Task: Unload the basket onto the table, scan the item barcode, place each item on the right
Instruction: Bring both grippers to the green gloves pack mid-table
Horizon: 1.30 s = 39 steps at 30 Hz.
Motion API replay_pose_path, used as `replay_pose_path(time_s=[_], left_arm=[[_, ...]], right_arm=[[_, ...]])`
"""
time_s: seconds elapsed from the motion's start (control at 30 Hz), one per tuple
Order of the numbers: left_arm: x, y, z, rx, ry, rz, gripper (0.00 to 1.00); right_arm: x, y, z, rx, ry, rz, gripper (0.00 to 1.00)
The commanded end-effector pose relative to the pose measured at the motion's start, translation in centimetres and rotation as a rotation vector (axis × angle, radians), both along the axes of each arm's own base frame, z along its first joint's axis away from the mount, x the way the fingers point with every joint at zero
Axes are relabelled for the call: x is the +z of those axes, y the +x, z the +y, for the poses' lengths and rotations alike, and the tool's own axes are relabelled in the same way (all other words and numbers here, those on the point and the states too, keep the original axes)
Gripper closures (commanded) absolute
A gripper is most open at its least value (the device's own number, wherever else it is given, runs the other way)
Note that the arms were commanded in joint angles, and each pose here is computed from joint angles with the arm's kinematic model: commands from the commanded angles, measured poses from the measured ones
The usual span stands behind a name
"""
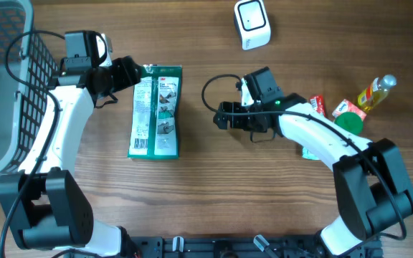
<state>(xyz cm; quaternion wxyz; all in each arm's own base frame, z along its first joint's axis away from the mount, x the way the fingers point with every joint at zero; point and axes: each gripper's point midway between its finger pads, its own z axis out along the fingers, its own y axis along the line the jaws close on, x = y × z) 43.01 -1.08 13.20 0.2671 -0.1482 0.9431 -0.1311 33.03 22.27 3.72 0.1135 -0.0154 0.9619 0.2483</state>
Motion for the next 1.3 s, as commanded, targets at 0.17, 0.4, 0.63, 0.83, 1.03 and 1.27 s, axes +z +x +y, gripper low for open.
replay_pose_path(time_s=[0.17, 0.4, 0.63, 0.83, 1.03, 1.27], left_arm=[[-2.2, -2.1, 0.2, -0.102, 0.084, 0.082, 0.19], [-9.7, -5.1, 1.6, -0.102, 0.168, 0.244, 0.32], [-15.2, -6.0, 0.1, -0.146, 0.081, 0.36, 0.51], [-15.1, -6.2, -2.7, -0.215, 0.027, 0.354, 0.7], [-15.2, -7.9, -8.6, -0.373, 0.054, 0.379, 0.77], [-15.1, -9.6, -14.1, -0.531, 0.084, 0.362, 0.73]], right_arm=[[-1.7, 0.3, -0.7, -0.028, -0.022, -0.053, 0.04], [-1.7, 0.2, -0.7, -0.028, -0.022, -0.053, 0.04], [-1.7, 0.2, -0.7, -0.027, -0.024, -0.05, 0.01], [-1.7, 0.2, -0.7, -0.027, -0.024, -0.049, 0.01], [-1.9, -0.4, -0.8, -0.022, -0.026, -0.025, 0.0], [-1.2, -1.4, 0.8, 0.028, 0.076, 0.02, 0.01]])
